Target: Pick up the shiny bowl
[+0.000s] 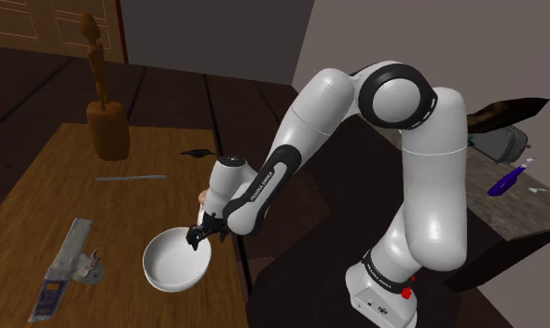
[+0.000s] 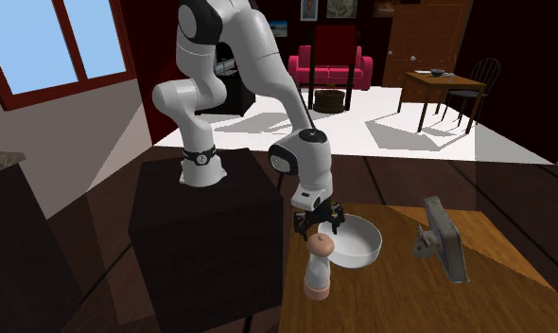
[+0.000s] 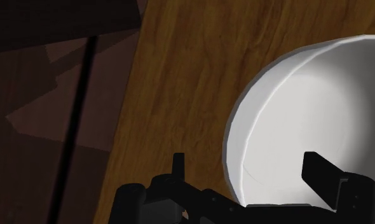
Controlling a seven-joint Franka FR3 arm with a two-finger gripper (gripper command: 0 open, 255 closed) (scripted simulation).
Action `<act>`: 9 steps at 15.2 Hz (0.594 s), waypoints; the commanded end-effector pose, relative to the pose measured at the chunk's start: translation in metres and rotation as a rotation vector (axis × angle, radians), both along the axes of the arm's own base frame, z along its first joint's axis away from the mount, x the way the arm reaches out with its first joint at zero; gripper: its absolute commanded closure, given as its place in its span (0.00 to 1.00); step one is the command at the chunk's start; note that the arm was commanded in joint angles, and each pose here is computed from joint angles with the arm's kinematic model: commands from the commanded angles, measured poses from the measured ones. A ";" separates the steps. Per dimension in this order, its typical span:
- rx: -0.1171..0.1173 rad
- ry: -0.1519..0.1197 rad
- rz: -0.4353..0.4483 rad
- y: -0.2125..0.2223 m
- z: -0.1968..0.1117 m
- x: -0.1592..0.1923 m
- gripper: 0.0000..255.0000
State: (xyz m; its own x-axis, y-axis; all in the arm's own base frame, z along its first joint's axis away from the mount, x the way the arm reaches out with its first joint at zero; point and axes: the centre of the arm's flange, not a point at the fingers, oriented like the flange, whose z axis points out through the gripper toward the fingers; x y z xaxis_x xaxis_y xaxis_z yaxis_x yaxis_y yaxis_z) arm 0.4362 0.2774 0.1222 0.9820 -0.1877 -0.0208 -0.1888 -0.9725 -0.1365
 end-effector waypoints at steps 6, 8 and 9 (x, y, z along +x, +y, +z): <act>0.000 -0.001 0.000 0.002 -0.025 0.000 1.00; 0.000 -0.001 0.000 0.002 -0.025 -0.001 1.00; 0.000 -0.001 0.000 0.002 -0.025 -0.001 1.00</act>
State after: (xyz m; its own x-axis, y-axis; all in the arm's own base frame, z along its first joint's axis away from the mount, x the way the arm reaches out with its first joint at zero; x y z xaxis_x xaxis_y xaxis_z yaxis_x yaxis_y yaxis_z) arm 0.4358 0.2789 0.0976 0.9819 -0.1884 -0.0200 -0.1893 -0.9723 -0.1369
